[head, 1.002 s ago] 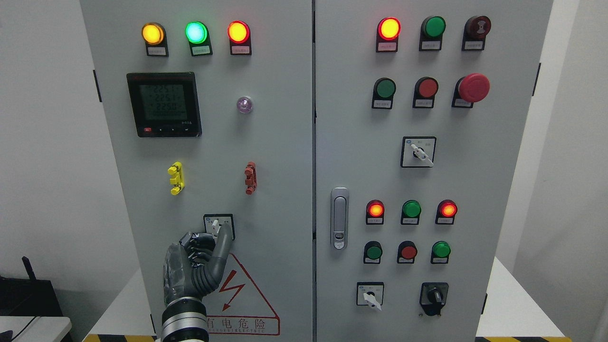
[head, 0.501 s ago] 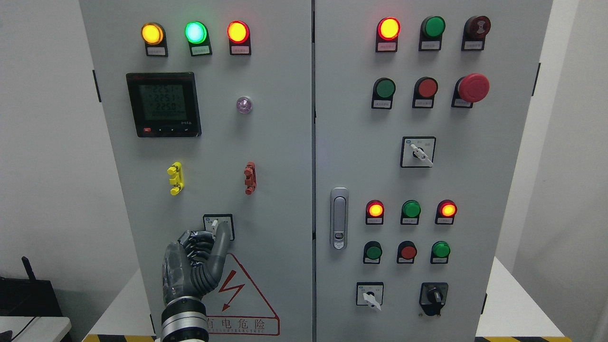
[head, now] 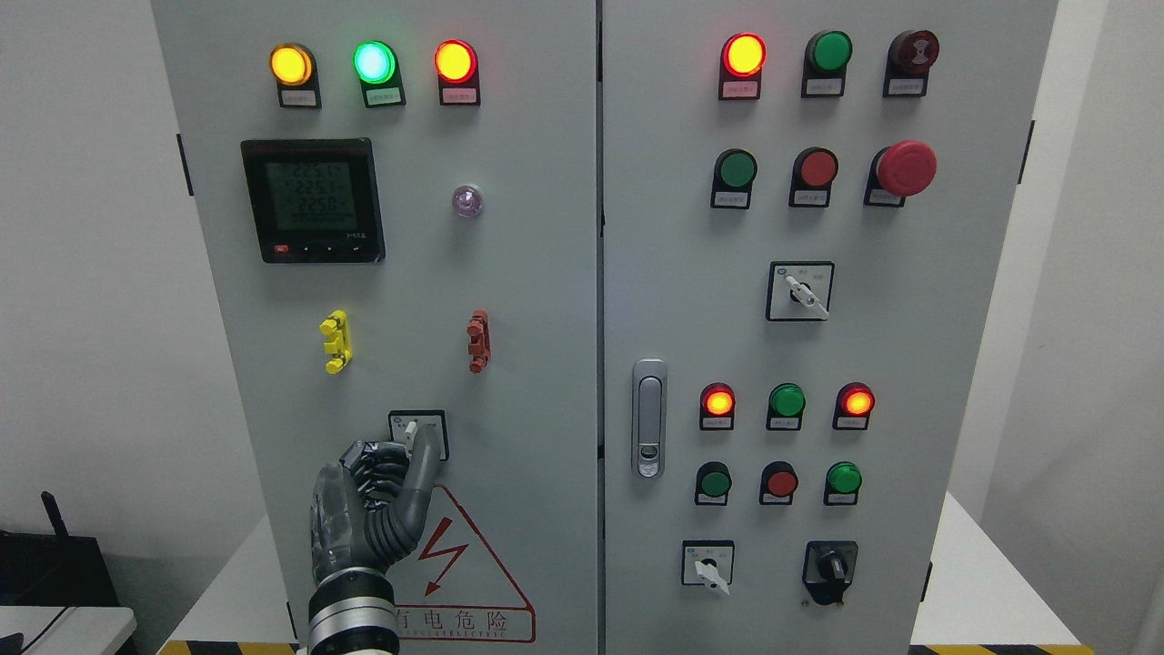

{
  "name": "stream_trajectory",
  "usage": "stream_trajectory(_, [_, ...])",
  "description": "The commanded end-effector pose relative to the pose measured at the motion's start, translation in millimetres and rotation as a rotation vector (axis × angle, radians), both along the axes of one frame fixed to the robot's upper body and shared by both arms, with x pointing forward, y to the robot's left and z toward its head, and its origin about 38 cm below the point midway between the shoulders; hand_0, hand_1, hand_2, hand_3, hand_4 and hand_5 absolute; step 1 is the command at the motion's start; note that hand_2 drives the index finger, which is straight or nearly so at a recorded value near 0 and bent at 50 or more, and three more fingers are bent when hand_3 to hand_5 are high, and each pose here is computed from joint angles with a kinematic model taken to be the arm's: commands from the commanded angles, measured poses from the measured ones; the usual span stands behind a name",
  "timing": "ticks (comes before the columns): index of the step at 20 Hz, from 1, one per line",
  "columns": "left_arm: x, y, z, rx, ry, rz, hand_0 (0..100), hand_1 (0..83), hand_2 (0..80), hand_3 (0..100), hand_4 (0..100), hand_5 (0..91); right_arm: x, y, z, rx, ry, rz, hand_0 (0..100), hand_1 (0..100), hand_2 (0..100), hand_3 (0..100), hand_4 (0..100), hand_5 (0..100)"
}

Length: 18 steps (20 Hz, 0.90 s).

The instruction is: Turn on light switch 1

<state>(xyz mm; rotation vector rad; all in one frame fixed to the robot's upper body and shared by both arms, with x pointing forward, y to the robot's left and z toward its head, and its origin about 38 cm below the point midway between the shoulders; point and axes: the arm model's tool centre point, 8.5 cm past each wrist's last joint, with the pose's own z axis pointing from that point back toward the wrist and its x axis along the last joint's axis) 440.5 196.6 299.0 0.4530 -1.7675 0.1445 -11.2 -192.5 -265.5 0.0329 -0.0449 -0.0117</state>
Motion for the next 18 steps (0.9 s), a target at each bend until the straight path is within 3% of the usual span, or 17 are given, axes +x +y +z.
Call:
stream_trajectory(1, [0.3,0.1,-0.7,0.0,0.006,0.002,19,41.5,53.1,70,76,67.6,0.0,0.9,0.0,0.003,0.0,-0.006,12,39,0,0,0,0])
stream_trajectory(18, [0.9,0.9,-1.7,0.003,0.019,0.007,17,41.4,53.6,70,76,67.7,0.0,0.9,0.0,0.003,0.0,-0.006,12,39,0,0,0,0])
